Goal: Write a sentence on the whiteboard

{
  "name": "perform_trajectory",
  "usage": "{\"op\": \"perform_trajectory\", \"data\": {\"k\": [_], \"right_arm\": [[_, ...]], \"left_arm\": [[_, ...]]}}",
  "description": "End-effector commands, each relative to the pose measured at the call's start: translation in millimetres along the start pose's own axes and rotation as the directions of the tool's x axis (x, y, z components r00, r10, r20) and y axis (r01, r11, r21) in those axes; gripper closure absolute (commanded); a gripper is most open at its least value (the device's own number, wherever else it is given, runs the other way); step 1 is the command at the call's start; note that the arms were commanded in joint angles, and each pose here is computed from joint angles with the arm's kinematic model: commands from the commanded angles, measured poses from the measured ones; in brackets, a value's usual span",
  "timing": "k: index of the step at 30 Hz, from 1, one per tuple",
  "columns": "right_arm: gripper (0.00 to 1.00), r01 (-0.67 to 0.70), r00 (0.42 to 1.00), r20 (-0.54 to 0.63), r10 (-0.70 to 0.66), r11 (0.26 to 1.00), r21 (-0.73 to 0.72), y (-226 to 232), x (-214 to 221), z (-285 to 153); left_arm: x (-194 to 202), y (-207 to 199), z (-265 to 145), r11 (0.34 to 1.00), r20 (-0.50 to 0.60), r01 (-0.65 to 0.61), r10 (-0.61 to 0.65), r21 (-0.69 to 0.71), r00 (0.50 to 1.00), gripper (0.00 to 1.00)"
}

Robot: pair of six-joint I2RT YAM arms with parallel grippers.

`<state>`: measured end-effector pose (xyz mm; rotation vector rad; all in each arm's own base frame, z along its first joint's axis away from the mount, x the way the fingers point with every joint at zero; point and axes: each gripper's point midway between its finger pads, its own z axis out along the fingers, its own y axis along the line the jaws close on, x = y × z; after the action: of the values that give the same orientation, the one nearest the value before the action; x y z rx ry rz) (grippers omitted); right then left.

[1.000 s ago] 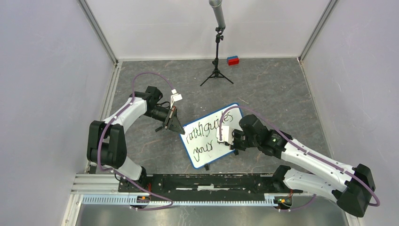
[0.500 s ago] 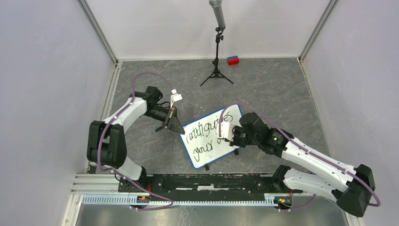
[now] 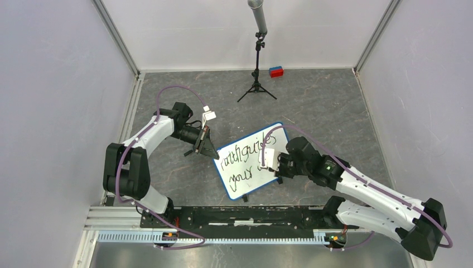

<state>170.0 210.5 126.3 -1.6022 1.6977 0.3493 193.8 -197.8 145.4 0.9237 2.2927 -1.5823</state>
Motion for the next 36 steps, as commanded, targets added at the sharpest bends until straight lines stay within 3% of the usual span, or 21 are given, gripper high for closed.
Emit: {"op": "perform_trajectory", "data": {"k": [1,10,22,36], "right_arm": [[1.00,0.003,0.999,-0.048,-0.002,1.000,0.014,-1,13,-2],[1.00,0.015,1.000,-0.021,-0.012,0.990,0.143,-37,-14,-15],[1.00,-0.031,0.999,0.017,0.029,0.993,0.117,-27,-16,-22],[1.00,-0.056,0.997,-0.041,0.062,0.988,0.147,-32,0,-12]], "left_arm": [[-1,8,1,0.996,-0.014,-0.090,0.090,-0.023,0.996,0.98],[-1,8,1,0.995,-0.014,-0.092,0.091,-0.025,0.996,0.98],[-2,7,1,0.995,-0.013,-0.091,0.091,-0.026,0.996,0.98],[-1,6,1,0.995,-0.010,-0.095,0.095,-0.022,0.995,0.98]]}}
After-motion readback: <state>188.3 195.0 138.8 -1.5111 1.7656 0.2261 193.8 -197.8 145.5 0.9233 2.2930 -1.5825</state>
